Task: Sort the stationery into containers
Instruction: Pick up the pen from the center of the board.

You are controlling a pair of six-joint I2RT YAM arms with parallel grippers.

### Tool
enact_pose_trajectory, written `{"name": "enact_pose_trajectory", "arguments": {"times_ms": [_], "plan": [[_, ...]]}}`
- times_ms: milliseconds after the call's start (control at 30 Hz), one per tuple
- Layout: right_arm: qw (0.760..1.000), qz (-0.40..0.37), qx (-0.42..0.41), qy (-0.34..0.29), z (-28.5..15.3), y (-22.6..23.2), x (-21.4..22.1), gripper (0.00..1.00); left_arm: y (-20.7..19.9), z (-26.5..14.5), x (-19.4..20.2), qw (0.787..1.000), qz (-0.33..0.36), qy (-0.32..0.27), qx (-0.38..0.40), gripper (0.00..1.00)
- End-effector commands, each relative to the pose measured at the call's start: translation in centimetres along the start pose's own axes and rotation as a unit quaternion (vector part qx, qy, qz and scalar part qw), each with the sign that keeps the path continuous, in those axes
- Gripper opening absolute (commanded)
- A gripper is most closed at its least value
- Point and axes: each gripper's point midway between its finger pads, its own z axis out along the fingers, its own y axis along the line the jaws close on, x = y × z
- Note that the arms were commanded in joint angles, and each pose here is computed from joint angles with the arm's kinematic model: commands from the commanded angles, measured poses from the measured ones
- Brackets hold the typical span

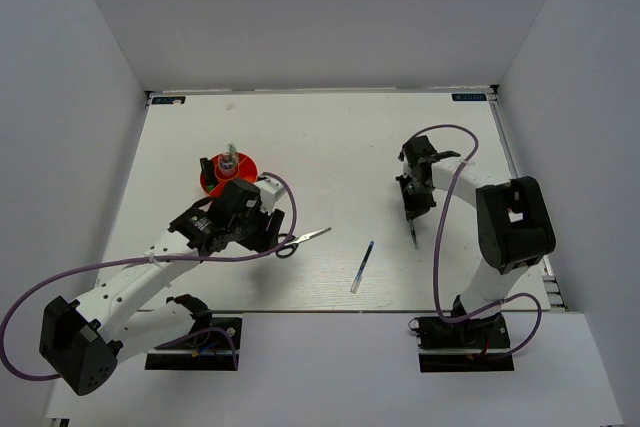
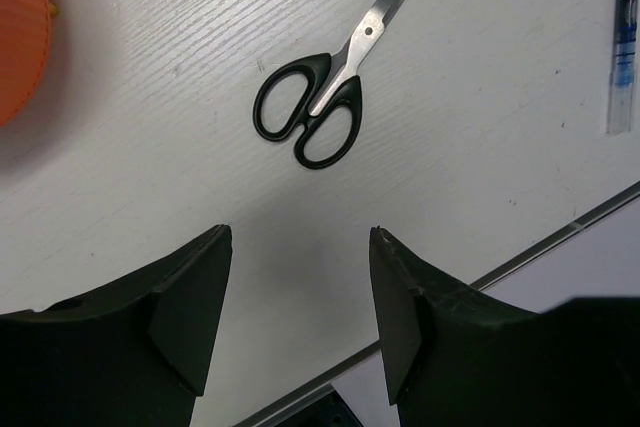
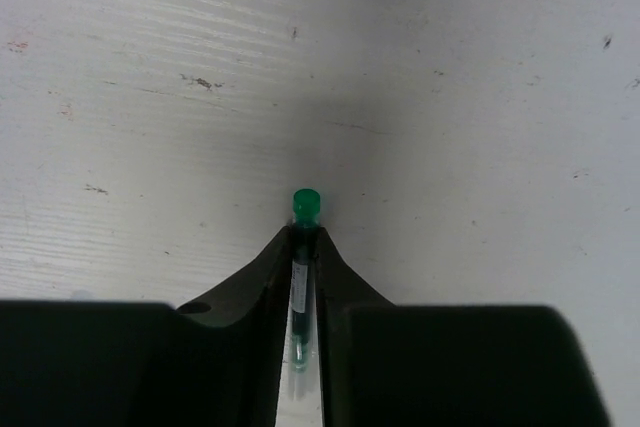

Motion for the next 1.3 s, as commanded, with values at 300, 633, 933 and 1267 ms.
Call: {"name": "enact_pose_trajectory", "arguments": {"times_ms": [300,633,933,1267], "plan": [[0.997,-0.002,-0.058,0.046,0.8,2.2,1.4,0.02,0.7,-0.9,-1.1,0.998,0.008,-0.054,-0.018,0.68],[0.972,-0.091,-0.204,-0.072,-6.2,8.0,-5.3,0.00,1.7,-3.6,-3.6,0.983,0.009,-0.178,-0.038,0.68],[0.906,-0.201,-0.321,-0.188,-14.9,16.9,-14.7,0.00,6.7,-7.4,-5.2,0.938,-0.059,-0.311,-0.137,0.68],[0.777,-0.347,-0.391,-0.350,-20.4,30.9,-21.1,0.00,11.7,-10.1,-4.1,0.886,-0.133,-0.362,-0.256,0.67]]}}
